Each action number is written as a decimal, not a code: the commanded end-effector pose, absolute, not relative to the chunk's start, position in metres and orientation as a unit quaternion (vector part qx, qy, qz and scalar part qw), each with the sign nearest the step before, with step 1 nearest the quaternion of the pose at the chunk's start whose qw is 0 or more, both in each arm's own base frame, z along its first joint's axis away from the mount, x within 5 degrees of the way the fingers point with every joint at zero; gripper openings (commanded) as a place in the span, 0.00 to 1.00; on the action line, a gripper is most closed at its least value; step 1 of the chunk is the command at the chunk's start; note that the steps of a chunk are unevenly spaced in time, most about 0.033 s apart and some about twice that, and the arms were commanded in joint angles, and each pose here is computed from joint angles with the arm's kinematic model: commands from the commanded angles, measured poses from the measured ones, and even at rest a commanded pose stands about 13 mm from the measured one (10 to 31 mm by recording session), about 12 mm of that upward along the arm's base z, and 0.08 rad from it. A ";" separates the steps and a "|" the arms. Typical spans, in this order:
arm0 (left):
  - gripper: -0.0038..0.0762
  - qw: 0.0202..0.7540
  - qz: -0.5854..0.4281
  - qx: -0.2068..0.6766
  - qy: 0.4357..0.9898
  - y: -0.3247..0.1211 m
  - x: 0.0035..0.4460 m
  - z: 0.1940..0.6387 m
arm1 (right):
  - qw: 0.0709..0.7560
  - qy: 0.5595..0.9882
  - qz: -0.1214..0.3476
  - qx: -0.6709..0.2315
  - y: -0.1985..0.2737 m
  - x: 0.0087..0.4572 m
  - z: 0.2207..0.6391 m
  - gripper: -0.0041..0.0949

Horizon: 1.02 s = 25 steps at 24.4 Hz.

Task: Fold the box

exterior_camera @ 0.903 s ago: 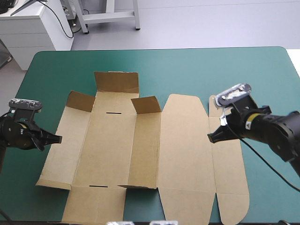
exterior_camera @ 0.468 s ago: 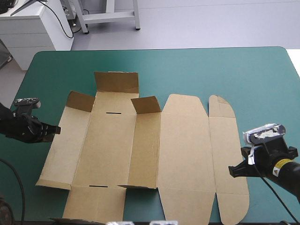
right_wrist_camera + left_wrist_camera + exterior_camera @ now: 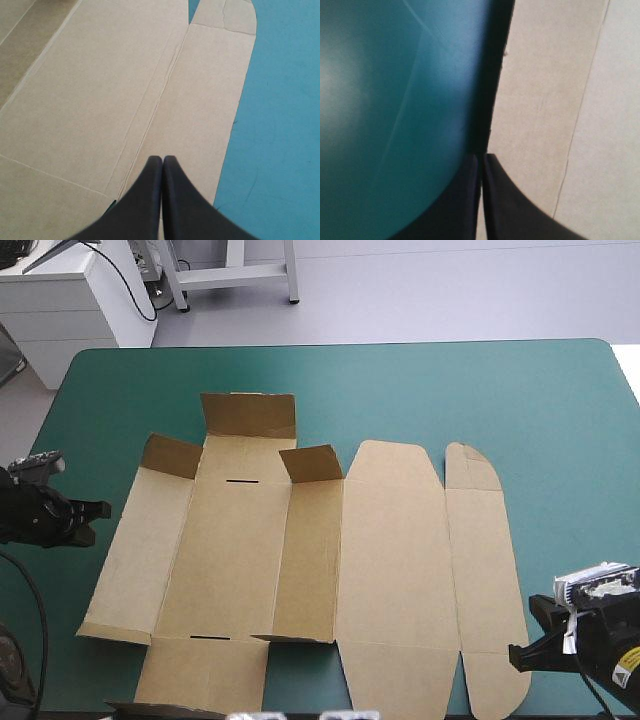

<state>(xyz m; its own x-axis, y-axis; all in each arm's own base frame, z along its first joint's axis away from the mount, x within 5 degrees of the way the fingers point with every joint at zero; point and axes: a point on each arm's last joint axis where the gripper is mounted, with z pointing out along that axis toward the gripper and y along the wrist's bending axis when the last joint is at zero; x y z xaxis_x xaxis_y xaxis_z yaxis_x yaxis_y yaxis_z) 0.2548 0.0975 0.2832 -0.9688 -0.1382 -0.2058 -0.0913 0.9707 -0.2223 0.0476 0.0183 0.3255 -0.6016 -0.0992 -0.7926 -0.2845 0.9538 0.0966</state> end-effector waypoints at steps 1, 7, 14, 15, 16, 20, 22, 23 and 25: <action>0.07 0.091 -0.134 -0.054 0.985 0.089 0.244 0.288 | 0.454 0.879 0.109 -0.098 0.018 0.050 0.327 0.02; 0.07 0.073 -0.141 -0.053 0.986 0.086 0.239 0.277 | 0.437 0.888 0.105 -0.099 0.019 0.052 0.314 0.02; 0.63 0.070 -0.133 -0.011 0.989 0.075 0.243 0.276 | 0.433 0.890 0.104 -0.099 0.019 0.053 0.311 0.02; 0.68 0.067 -0.127 -0.015 0.990 0.076 0.243 0.275 | 0.432 0.890 0.107 -0.099 0.020 0.053 0.311 0.02; 0.74 0.061 -0.117 -0.021 0.991 0.076 0.243 0.274 | 0.432 0.890 0.107 -0.099 0.020 0.053 0.311 0.02; 0.75 0.048 -0.107 -0.032 0.993 0.075 0.243 0.273 | 0.431 0.890 0.108 -0.098 0.020 0.053 0.311 0.02; 0.75 0.043 -0.128 -0.030 0.990 0.070 0.248 0.268 | 0.432 0.890 0.108 -0.098 0.020 0.053 0.311 0.02; 0.75 0.030 -0.140 -0.031 0.989 0.068 0.250 0.262 | 0.432 0.890 0.108 -0.098 0.020 0.053 0.311 0.02; 0.75 0.007 -0.169 -0.037 0.985 0.061 0.251 0.247 | 0.433 0.889 0.108 -0.098 0.020 0.053 0.311 0.02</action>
<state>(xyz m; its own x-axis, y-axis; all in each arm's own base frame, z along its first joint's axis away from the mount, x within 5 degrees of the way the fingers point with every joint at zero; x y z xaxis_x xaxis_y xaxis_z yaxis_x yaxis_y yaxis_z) 0.2560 0.0729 0.2438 -0.9955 -0.0750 -0.0578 -0.0583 0.9664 -0.2502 0.0489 0.0189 0.3001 -0.6582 -0.1026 -0.7458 -0.2680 0.9577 0.1047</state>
